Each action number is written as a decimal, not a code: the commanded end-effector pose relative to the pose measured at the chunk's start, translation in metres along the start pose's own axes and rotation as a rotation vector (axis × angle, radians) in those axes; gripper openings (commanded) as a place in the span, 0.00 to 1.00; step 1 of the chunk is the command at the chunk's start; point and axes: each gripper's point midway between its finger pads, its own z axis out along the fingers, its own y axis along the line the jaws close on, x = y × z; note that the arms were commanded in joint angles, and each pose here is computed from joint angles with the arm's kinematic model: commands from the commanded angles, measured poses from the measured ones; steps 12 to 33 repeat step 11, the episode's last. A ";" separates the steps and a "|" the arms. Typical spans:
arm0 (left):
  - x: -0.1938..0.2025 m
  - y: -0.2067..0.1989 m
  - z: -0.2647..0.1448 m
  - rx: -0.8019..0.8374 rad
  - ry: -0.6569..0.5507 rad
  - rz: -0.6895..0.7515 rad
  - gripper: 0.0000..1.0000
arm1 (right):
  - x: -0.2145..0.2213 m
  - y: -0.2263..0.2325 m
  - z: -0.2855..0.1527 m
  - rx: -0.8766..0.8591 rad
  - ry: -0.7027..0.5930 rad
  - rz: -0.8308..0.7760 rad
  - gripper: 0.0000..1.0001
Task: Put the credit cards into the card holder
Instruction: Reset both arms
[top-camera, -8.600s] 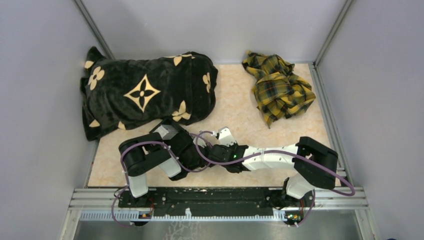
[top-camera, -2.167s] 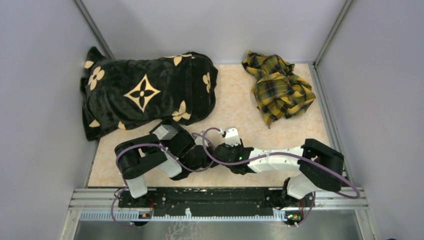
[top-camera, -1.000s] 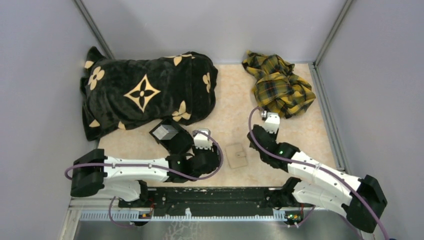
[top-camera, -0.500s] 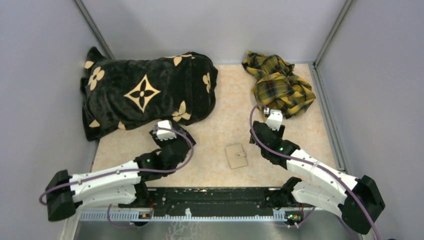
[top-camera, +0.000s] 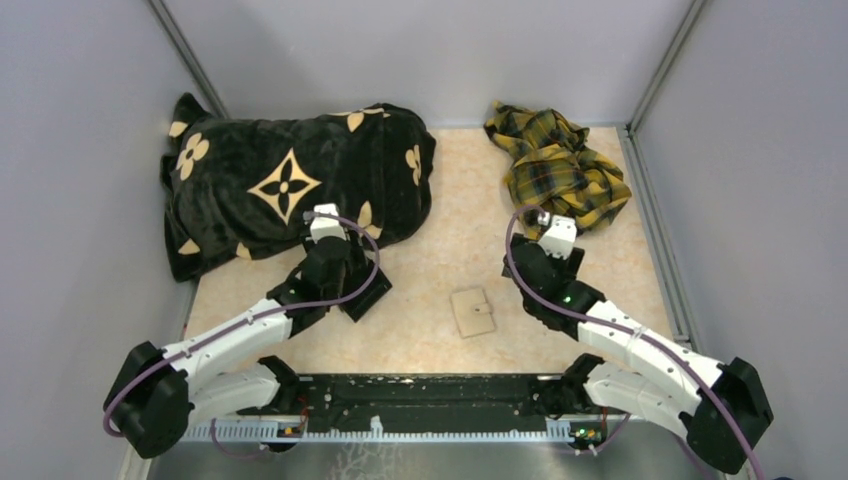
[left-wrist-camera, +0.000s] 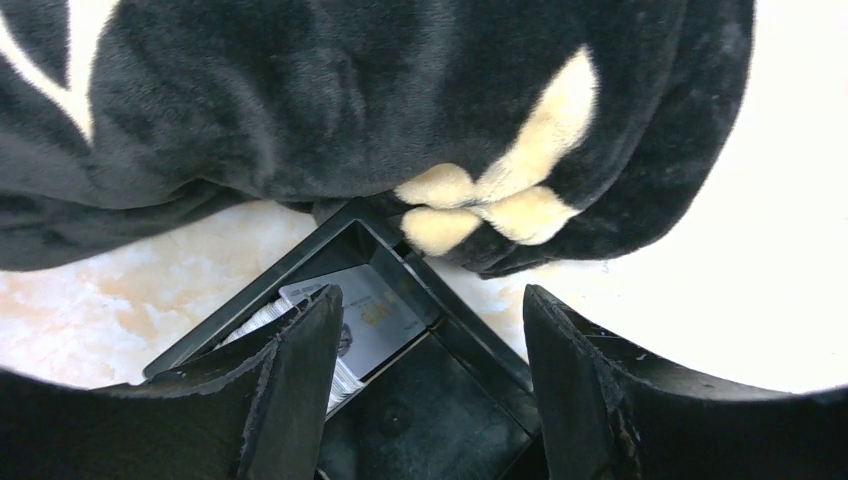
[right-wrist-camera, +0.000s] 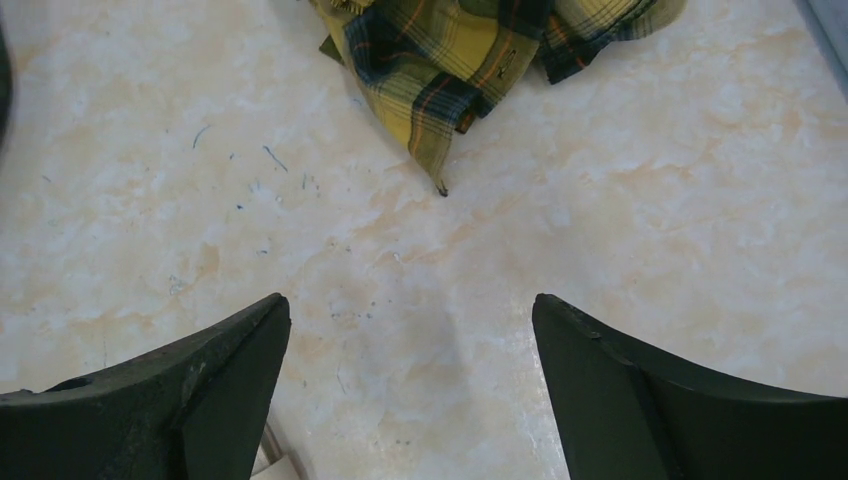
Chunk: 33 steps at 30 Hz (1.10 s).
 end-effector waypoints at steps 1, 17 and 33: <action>-0.022 -0.012 0.001 0.080 -0.046 -0.052 0.73 | -0.045 -0.006 -0.011 0.042 -0.110 0.118 0.94; -0.020 -0.004 -0.003 0.067 -0.060 -0.093 0.72 | -0.060 -0.018 -0.019 0.104 -0.131 0.149 0.95; -0.020 -0.004 -0.003 0.067 -0.060 -0.093 0.72 | -0.060 -0.018 -0.019 0.104 -0.131 0.149 0.95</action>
